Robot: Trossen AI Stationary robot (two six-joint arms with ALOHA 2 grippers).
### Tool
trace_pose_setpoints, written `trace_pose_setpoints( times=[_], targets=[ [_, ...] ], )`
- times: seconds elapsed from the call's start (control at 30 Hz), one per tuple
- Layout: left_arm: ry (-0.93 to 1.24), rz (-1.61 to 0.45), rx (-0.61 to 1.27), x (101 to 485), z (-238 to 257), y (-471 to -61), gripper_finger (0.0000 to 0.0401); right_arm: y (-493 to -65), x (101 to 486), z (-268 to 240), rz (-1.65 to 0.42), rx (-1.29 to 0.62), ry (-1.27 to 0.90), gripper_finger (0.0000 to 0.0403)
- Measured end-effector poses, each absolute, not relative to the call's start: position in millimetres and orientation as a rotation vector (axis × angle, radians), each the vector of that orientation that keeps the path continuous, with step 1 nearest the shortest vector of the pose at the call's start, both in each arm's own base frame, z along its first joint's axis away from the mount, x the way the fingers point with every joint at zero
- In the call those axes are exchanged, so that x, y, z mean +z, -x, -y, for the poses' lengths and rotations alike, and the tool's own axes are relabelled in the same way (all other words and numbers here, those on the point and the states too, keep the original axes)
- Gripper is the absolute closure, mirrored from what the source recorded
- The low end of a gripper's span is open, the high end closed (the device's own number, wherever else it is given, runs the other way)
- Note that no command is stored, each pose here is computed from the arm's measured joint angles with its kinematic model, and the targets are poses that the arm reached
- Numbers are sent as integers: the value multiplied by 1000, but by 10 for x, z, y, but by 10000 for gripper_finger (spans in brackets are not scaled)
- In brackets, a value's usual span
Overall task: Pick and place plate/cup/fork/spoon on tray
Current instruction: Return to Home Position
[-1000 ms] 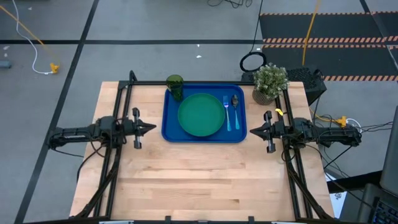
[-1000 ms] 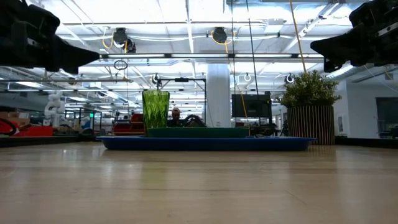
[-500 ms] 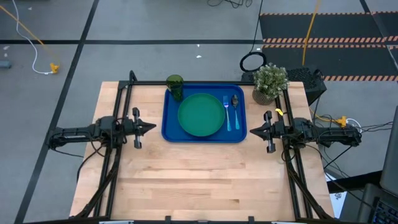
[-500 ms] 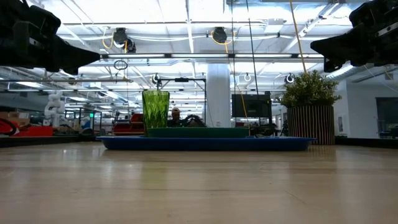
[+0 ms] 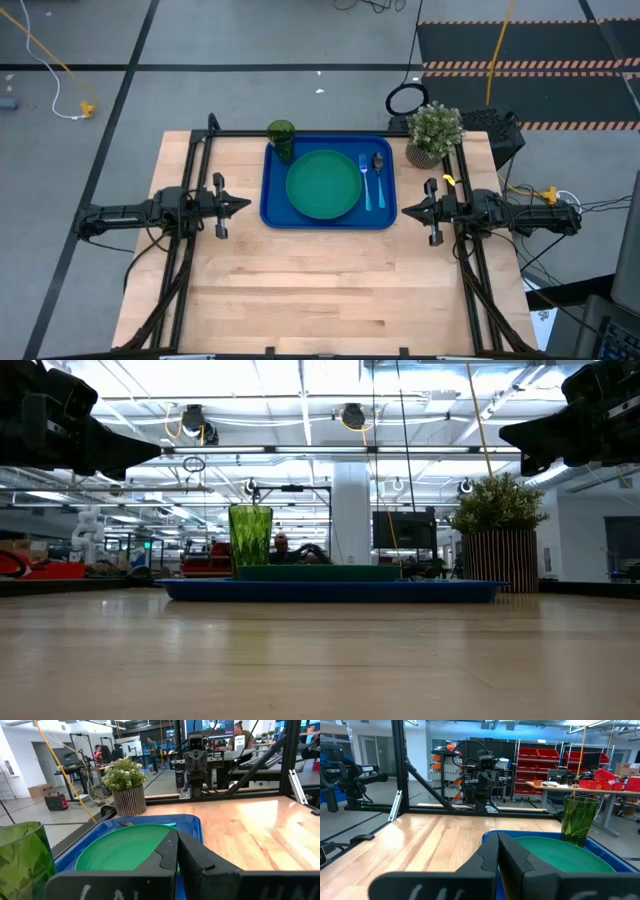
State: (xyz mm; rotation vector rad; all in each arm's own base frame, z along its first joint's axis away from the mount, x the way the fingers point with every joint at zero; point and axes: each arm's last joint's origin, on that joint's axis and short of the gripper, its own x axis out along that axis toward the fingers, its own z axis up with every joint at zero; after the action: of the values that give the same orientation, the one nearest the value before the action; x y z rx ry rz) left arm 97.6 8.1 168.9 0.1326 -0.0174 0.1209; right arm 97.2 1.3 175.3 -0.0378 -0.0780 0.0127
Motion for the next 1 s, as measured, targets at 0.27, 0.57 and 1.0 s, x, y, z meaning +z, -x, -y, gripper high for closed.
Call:
trace_pose_setpoints(
  times=[0.27,0.57,1.0],
  targets=[
    [-133,18,121,1689,-81,-976,391,-972,1753,-13,78,13,38,403],
    [-133,18,121,1689,-81,-976,391,-972,1753,-13,78,13,38,403],
    [-133,19,121,1689,-81,-976,391,-972,1753,-13,78,13,38,403]
  ],
)
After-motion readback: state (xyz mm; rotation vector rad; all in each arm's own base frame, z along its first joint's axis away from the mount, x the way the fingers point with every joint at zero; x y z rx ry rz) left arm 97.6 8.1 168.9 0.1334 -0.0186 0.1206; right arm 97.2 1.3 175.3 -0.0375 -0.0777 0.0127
